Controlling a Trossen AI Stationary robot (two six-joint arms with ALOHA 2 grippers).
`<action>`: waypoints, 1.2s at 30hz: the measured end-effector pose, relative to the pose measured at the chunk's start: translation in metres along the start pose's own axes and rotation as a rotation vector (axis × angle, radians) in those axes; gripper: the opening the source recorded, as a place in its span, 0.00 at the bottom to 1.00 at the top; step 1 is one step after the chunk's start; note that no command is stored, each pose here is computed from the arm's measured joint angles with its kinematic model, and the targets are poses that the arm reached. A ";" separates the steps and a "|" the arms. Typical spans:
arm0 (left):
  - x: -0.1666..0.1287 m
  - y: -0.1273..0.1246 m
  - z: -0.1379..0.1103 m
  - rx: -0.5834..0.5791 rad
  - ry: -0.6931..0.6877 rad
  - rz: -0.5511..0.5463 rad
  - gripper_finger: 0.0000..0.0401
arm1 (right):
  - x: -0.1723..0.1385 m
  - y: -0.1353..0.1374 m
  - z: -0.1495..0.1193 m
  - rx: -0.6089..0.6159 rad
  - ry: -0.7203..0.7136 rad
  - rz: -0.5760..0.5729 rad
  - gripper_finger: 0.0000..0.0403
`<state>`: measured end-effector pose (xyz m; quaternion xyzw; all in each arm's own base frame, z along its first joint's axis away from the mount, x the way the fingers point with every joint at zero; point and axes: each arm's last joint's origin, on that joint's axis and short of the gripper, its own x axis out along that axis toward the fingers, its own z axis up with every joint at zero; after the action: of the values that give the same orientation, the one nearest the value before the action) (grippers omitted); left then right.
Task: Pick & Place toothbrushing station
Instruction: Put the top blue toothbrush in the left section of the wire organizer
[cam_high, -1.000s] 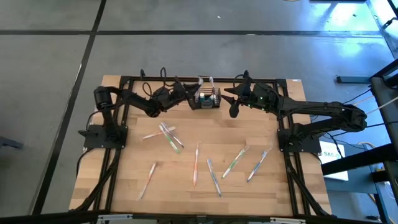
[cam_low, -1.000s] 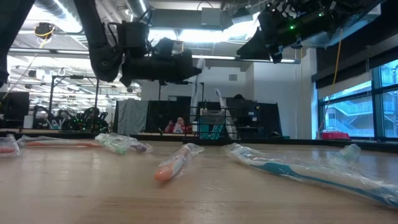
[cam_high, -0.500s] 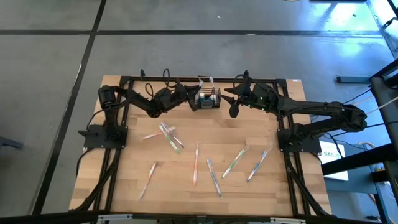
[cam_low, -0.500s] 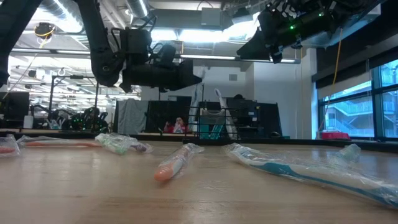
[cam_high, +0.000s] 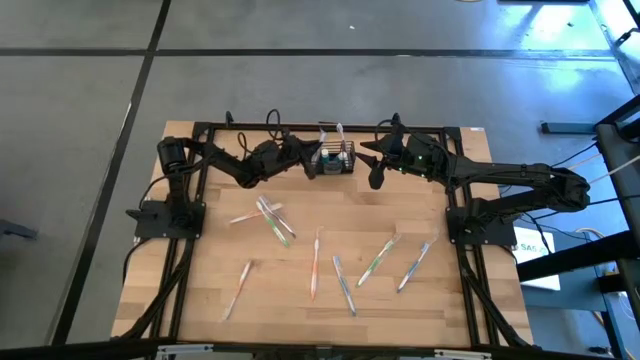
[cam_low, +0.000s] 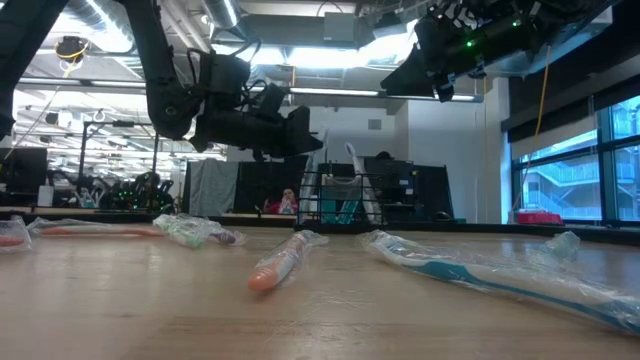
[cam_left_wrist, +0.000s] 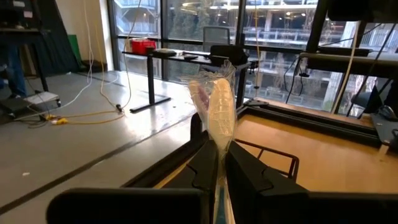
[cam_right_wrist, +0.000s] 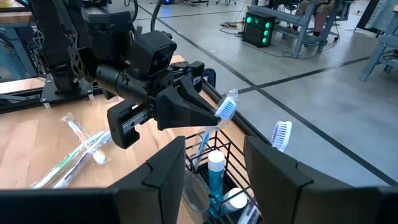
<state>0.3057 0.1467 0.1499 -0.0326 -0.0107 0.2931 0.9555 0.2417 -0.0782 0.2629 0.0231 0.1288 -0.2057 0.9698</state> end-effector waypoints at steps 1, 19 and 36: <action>0.000 0.000 0.000 0.000 0.001 0.000 0.05 | 0.000 0.000 0.000 0.000 0.000 0.000 0.41; 0.000 0.000 -0.003 0.016 0.041 0.002 0.05 | 0.000 0.000 0.000 0.003 0.000 0.000 0.41; -0.001 -0.001 -0.006 0.097 0.063 -0.001 0.27 | 0.000 0.000 -0.001 0.002 0.011 0.000 0.41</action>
<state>0.3059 0.1446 0.1437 0.0044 0.0337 0.2917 0.9559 0.2414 -0.0780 0.2619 0.0251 0.1338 -0.2057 0.9691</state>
